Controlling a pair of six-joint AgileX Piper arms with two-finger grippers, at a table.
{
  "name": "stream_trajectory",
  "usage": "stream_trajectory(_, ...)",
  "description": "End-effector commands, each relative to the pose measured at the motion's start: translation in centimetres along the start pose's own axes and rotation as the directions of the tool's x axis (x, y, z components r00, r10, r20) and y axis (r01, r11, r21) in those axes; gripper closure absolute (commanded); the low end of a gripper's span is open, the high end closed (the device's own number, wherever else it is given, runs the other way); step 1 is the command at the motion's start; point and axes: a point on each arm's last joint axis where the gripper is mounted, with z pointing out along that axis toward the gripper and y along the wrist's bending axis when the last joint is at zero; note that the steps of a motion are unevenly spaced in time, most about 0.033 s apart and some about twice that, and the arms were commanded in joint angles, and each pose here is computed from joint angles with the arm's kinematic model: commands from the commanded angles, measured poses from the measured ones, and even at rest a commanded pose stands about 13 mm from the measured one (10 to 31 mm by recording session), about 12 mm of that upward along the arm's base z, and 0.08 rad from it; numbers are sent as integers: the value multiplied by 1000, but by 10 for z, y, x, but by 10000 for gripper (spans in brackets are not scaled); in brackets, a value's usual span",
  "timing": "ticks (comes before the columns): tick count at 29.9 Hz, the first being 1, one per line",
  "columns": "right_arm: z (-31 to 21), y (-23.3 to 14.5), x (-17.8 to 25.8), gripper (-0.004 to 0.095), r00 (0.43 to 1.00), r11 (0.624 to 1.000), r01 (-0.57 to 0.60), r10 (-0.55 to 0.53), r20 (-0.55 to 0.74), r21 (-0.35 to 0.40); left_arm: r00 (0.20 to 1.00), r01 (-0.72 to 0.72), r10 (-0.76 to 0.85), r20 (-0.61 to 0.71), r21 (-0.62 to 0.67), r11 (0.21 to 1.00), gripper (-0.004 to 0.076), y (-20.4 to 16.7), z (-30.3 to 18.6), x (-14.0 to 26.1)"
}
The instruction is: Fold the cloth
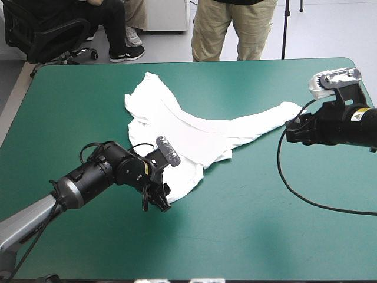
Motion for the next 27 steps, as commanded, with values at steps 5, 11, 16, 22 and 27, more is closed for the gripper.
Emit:
stream_trajectory(5, 4, 0, 2, 467, 998, 1000, -7, 7, 69, 5, 996, 81, -77, 54, -80, 993, 305, 7, 31, 15)
stream_trajectory(11, 9, -4, 2, 467, 996, 1000, 5, -7, 91, 24, 994, 110, -110, 14, -41, 993, 305, 6, 62, 11)
stream_trajectory(16, 16, -11, 2, 467, 998, 997, 22, -26, 55, 71, 988, 109, -110, -111, -14, 994, 334, 5, 87, 18)
stream_trajectory(22, 30, -27, -6, 467, 996, 986, 39, -52, 76, 164, 978, 153, -149, -145, 18, 988, 725, 1, 91, 20)
stream_trajectory(27, 61, -47, -16, 461, 997, 976, 11, -28, 78, 216, 973, 177, -169, -156, 36, 984, 733, -1, 91, 21)
